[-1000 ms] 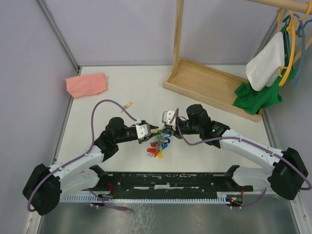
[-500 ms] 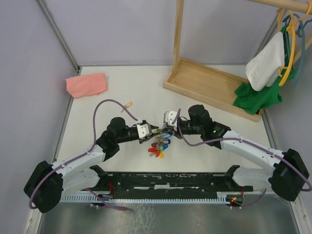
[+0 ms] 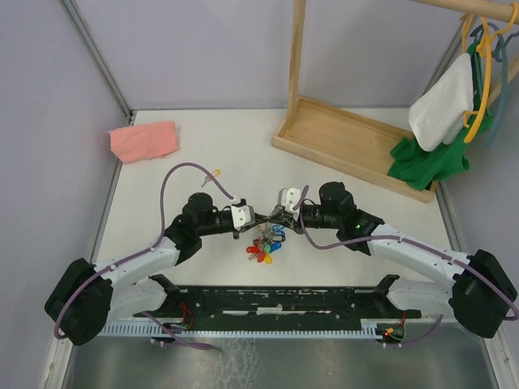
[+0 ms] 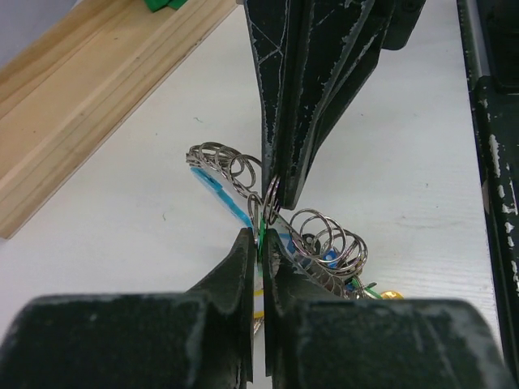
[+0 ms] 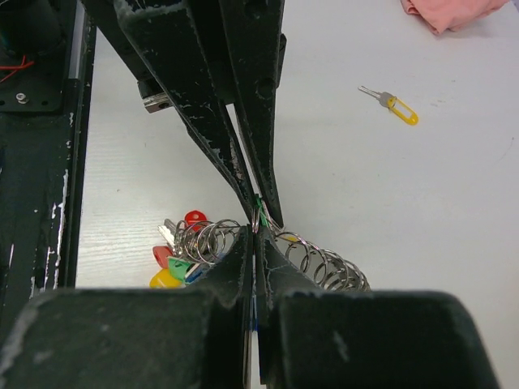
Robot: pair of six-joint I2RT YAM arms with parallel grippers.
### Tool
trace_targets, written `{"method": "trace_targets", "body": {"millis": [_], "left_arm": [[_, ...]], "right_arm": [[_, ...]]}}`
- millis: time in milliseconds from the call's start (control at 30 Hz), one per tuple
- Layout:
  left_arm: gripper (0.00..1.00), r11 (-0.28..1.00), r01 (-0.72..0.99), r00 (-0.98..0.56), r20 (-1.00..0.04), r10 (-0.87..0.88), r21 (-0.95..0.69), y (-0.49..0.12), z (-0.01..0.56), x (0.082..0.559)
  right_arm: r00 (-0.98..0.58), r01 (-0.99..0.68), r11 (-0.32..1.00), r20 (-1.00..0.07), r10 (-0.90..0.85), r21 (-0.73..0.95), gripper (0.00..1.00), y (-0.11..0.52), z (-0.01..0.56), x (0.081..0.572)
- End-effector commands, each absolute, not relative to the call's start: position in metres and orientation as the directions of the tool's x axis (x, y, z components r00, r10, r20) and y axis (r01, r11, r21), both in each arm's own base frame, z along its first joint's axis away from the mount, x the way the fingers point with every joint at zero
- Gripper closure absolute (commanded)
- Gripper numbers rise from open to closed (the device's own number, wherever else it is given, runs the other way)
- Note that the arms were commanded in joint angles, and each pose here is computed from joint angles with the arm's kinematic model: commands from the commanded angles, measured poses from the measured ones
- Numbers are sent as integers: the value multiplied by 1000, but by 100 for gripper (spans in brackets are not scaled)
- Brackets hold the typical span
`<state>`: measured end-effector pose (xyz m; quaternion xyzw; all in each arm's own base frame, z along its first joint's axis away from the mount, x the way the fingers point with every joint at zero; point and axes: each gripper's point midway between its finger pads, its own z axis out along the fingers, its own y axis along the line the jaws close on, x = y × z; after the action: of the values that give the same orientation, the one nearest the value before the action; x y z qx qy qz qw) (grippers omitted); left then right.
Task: Put the keys on the keyring
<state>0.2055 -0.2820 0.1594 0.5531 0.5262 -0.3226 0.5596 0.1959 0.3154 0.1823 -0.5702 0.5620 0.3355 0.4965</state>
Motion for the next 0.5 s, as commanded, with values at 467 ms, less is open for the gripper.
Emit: {"method": "trace_targets", "body": {"millis": [467], "left_arm": [[97, 308, 889, 295, -939, 179, 338, -282, 201, 218]], "right_arm": [[270, -909, 302, -957, -104, -289, 96, 315, 222, 218]]}}
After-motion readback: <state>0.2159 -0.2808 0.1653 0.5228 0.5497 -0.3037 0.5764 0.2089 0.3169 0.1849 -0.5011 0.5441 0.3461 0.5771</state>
